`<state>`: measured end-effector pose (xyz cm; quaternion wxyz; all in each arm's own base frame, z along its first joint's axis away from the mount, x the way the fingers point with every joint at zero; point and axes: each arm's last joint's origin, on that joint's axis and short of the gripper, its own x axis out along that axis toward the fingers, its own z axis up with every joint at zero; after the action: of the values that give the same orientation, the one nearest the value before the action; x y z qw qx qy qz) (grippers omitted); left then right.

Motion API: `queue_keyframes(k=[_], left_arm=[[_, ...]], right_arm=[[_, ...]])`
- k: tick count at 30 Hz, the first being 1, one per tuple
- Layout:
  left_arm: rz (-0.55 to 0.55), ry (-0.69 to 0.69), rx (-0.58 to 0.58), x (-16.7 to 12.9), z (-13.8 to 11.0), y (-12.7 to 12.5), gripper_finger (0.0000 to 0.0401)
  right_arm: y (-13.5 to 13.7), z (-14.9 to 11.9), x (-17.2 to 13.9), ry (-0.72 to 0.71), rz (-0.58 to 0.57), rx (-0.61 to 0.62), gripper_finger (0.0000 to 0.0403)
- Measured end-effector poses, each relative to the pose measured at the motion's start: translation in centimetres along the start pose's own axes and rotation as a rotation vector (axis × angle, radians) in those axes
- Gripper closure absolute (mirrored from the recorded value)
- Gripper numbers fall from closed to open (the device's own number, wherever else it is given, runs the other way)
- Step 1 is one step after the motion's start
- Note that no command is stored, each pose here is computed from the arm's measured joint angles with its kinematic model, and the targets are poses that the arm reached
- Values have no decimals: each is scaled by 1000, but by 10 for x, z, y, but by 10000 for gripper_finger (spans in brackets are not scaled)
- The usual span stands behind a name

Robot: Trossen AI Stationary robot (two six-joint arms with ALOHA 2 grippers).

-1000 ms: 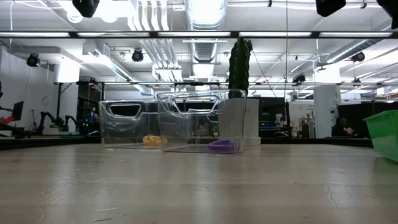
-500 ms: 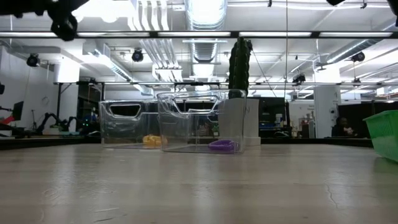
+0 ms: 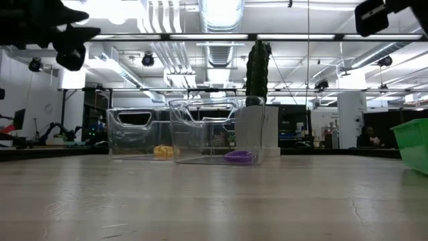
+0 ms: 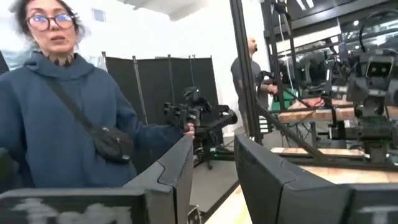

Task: Sort spring keychains
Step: Return to Home Position

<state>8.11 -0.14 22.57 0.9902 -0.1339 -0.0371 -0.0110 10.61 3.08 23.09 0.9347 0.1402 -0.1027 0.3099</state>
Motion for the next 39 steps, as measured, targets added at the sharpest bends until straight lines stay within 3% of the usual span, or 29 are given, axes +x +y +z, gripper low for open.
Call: queue_keyframes(k=[5, 9, 12, 21, 31, 39], left_arm=[[12, 31, 5, 4, -15, 4, 250], [31, 58, 8, 6, -24, 7, 250], [48, 69, 14, 7, -30, 9, 250], [146, 78, 17, 11, -49, 17, 250], [142, 67, 35, 13, -55, 19, 250], [142, 68, 35, 13, -55, 19, 250]], right_arm=[[-5, -17, -7, -40, -35, -78, 291], [-14, -35, -12, -12, -223, -30, 291], [-16, -38, -13, 17, -284, -32, 291], [-15, -42, -13, 77, -213, -91, 291], [-16, -44, -13, 109, -214, -206, 291], [-17, -46, -13, 137, -222, -199, 291]])
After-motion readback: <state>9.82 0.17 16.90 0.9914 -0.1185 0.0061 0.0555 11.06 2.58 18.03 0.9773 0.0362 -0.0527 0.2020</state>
